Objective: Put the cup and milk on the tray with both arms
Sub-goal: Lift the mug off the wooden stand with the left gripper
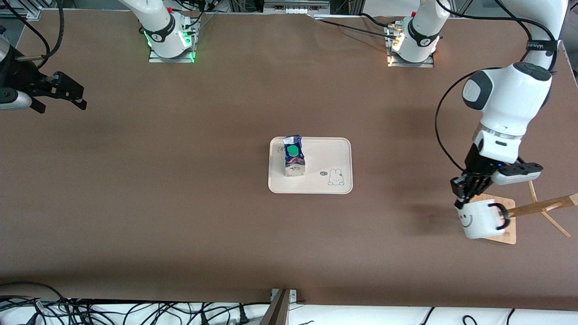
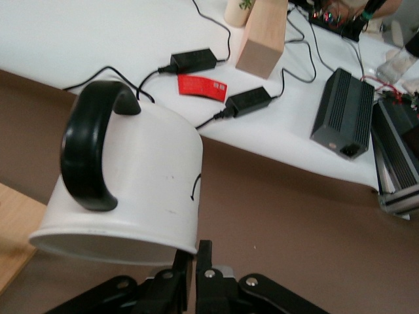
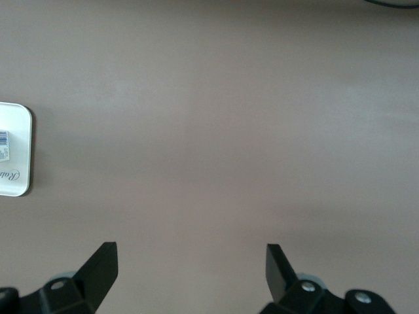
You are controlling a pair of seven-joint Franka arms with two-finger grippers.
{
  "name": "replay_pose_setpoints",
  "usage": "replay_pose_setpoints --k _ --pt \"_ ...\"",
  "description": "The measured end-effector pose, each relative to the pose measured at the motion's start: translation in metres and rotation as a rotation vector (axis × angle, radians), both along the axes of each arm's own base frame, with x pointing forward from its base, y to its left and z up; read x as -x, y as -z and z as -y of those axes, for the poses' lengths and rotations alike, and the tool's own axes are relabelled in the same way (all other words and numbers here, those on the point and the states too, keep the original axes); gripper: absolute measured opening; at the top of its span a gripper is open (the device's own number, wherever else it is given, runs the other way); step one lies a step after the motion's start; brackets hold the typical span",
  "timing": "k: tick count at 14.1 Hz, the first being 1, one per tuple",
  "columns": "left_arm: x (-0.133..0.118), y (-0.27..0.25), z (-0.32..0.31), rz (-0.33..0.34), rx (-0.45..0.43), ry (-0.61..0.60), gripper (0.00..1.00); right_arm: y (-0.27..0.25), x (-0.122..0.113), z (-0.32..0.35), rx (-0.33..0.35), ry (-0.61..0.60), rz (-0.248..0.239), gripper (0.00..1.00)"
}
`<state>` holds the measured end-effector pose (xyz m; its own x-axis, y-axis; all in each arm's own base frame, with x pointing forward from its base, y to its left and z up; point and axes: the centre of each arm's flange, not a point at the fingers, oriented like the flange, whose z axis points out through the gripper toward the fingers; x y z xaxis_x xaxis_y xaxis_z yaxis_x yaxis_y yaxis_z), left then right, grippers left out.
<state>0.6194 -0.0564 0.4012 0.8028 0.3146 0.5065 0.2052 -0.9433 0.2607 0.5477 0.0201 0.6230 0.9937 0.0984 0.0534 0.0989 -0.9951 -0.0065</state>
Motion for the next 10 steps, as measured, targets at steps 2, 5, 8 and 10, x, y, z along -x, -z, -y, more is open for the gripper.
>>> replay_pose_setpoints --k 2,5,8,10 --pt "0.003 0.003 0.029 -0.107 -0.001 0.060 0.07 0.000 0.000 0.000 0.000 0.000 0.000 1.00" --pt "0.012 -0.001 0.078 -0.241 -0.004 0.157 0.07 0.000 0.000 0.000 0.000 0.001 0.000 1.00" --pt "0.023 -0.006 0.111 -0.360 -0.018 0.228 0.07 0.000 0.000 0.000 0.000 0.001 0.000 1.00" --pt "0.028 -0.017 0.126 -0.450 -0.032 0.266 0.07 0.000 0.000 0.000 0.000 0.001 0.000 1.00"
